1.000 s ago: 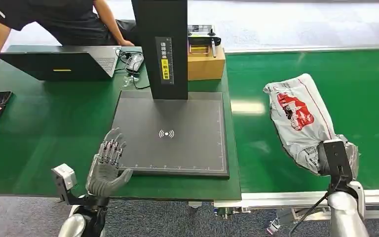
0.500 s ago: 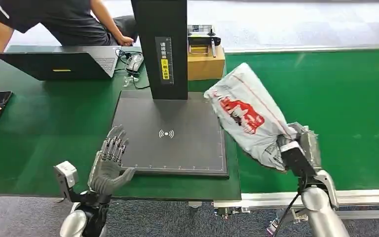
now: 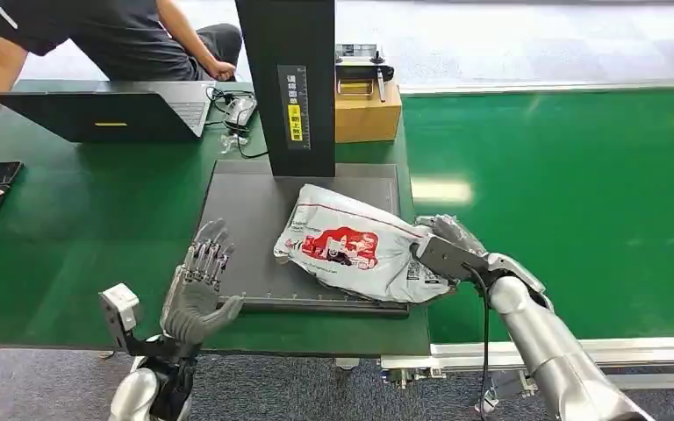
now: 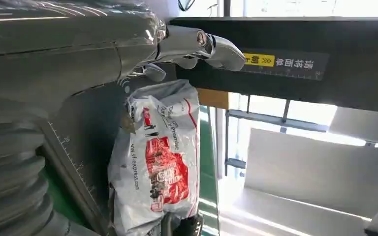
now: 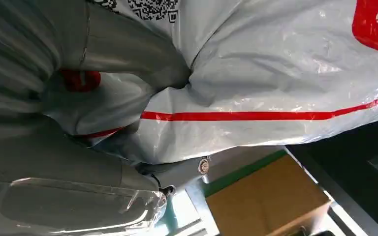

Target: Moved the parcel from conveyor to table for the left to box.

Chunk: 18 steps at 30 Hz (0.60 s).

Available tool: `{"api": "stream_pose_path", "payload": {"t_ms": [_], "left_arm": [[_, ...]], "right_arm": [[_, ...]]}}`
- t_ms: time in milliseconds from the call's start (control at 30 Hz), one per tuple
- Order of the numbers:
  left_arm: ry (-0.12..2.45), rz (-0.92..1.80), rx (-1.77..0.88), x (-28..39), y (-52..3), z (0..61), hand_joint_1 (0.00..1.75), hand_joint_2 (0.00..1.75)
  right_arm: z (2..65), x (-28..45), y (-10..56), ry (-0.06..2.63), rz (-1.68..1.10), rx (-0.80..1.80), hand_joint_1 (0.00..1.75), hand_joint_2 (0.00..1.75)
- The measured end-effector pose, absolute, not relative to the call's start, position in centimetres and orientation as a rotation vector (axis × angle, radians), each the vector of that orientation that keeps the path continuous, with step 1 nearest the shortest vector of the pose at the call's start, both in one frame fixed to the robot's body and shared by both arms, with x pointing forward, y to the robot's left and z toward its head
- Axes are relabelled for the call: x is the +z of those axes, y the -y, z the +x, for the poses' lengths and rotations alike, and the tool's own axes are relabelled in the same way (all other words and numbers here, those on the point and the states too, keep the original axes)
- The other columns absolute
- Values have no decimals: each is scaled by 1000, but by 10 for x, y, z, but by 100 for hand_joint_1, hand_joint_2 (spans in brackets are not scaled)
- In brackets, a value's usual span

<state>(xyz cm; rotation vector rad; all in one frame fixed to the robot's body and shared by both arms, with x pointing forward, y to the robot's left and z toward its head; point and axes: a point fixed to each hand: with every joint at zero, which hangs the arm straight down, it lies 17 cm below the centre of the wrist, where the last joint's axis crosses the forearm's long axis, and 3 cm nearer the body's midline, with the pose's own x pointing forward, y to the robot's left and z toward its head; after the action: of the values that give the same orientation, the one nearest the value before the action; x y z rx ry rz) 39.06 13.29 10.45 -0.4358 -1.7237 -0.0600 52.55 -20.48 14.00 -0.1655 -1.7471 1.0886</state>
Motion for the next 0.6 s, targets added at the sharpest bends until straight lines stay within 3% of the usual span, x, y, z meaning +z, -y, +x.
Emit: {"api": "stream_pose_path", "payload": {"t_ms": [333, 600], "left_arm": [[1713, -439, -59, 100, -131, 391, 0, 175], [1711, -446, -63, 100, -126, 389, 0, 175]], "right_arm": [[539, 127, 208, 1683, -187, 1136, 175, 175], [594, 155, 239, 1627, -633, 1148, 175, 175]]}}
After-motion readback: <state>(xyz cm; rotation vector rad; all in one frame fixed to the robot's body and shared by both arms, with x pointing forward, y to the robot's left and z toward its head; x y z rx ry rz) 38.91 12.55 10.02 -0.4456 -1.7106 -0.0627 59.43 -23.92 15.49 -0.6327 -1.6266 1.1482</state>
